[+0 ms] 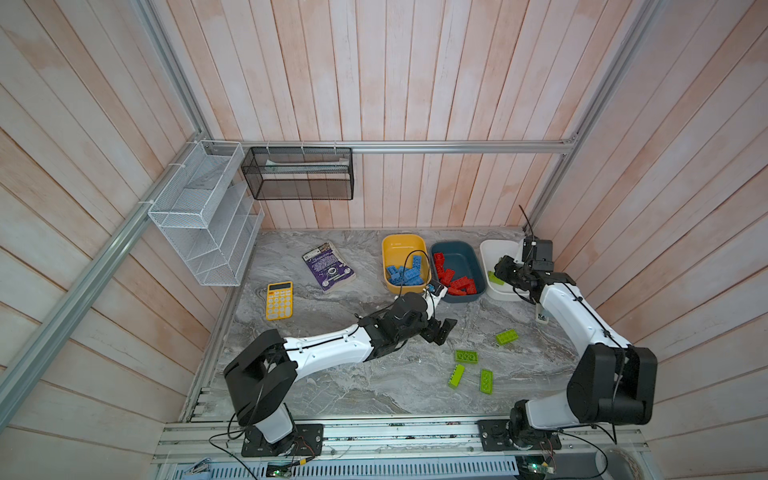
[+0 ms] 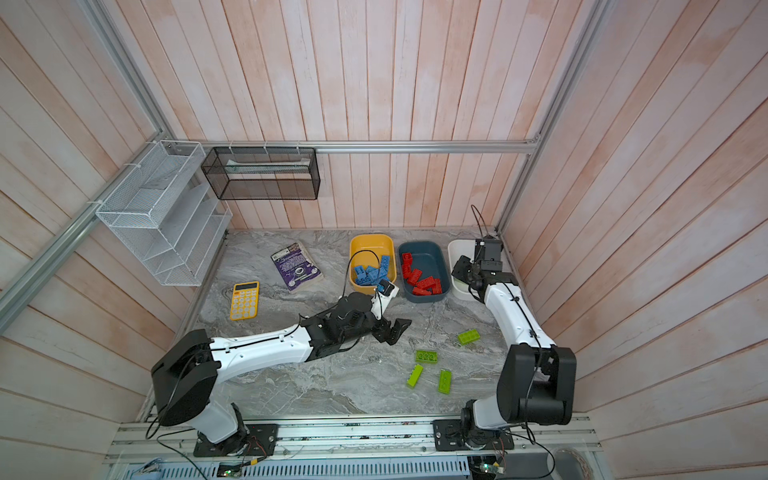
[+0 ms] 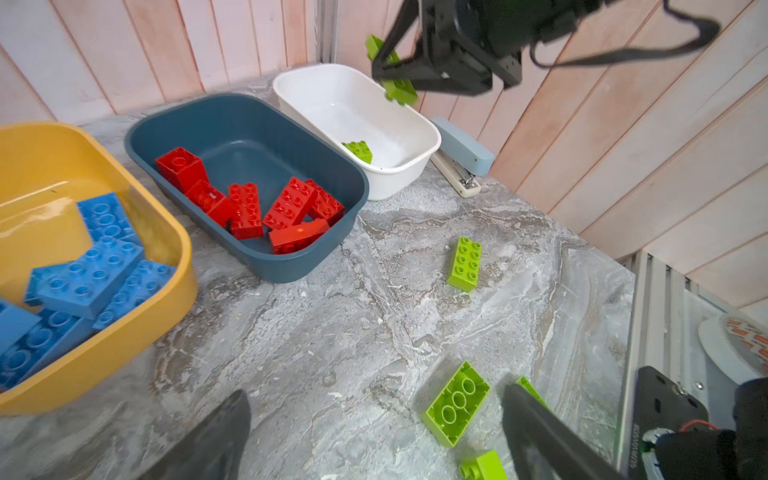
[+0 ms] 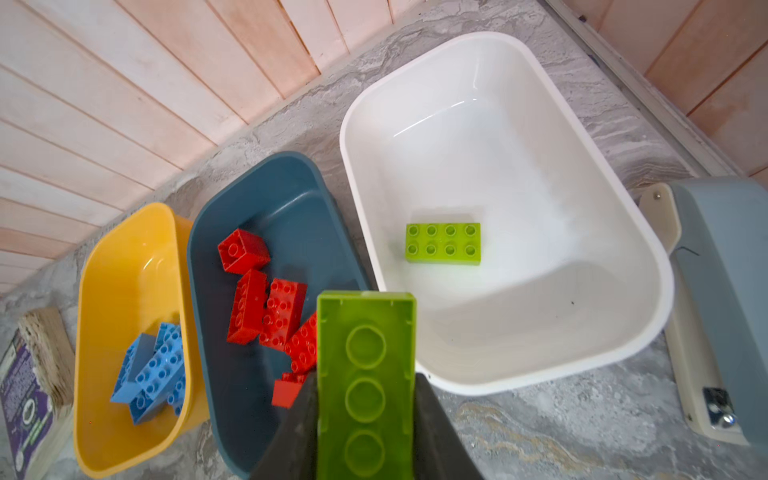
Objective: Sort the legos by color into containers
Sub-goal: 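Release the lime-green brick into the white tub with the right gripper, then lower the right gripper and grasp a lime-green brick on the table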
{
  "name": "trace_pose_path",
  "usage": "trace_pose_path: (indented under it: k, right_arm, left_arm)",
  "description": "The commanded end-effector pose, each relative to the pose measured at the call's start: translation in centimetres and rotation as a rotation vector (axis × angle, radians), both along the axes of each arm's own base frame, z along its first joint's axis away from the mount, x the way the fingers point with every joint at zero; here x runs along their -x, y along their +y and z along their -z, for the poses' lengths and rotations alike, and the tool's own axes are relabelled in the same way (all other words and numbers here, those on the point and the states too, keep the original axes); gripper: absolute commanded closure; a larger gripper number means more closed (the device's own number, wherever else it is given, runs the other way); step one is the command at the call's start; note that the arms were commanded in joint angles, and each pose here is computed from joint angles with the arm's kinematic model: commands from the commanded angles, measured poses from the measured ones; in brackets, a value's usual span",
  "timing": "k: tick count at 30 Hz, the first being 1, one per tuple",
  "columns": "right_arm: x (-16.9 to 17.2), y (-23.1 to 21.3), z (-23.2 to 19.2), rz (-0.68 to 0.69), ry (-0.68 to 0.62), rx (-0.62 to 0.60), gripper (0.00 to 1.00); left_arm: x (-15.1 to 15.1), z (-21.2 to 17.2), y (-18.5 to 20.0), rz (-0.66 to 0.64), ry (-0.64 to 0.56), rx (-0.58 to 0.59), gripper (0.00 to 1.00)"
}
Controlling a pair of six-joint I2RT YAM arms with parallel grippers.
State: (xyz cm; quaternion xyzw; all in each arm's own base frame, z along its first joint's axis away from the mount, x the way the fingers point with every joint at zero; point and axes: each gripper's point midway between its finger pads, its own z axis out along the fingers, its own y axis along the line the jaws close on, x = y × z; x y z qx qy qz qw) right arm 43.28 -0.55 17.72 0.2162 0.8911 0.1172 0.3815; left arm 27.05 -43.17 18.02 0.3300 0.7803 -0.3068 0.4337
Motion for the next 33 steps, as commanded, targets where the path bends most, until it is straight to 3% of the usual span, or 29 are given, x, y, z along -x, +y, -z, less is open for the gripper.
trace_pose_path:
  k: [1,8,9,12,14,20,24,33]
  right_arm:
    - [-2.1,-1.3,0.7,0.039,0.011,-0.049,0.85]
    - [-5.1,-5.3,2.7,0.117,0.053,-0.045,0.77]
    - [-5.3,-5.5,2.9,0.118,0.058,-0.044,0.71]
    - [-5.7,-6.1,3.1,0.133,0.067,-0.034,0.4]
    - [-5.7,-6.1,2.8,0.137,0.058,-0.032,0.31]
    - [-4.6,-5.2,0.8,0.124,0.032,-0.002,0.27]
    - [-2.8,-0.6,-0.9,0.024,0.019,0.076,0.27]
    - [6.2,9.4,-0.4,-0.219,0.052,0.21,0.2]
  left_arm:
    - [-0.4,-0.1,-2.3,0.064,-0.008,0.015,0.05]
    - [-1.5,2.0,-4.9,0.101,0.0,-0.017,0.05]
    - [-1.5,2.2,-5.0,0.104,0.0,-0.019,0.05]
    - [-1.6,2.5,-5.3,0.108,-0.004,-0.019,0.04]
    - [-1.8,2.4,-5.3,0.105,-0.002,-0.016,0.05]
    - [-1.1,1.2,-4.5,0.1,0.009,0.018,0.05]
    - [-0.3,0.7,-2.8,0.074,0.019,0.03,0.05]
    - [3.0,0.2,3.6,0.011,0.048,0.041,0.05]
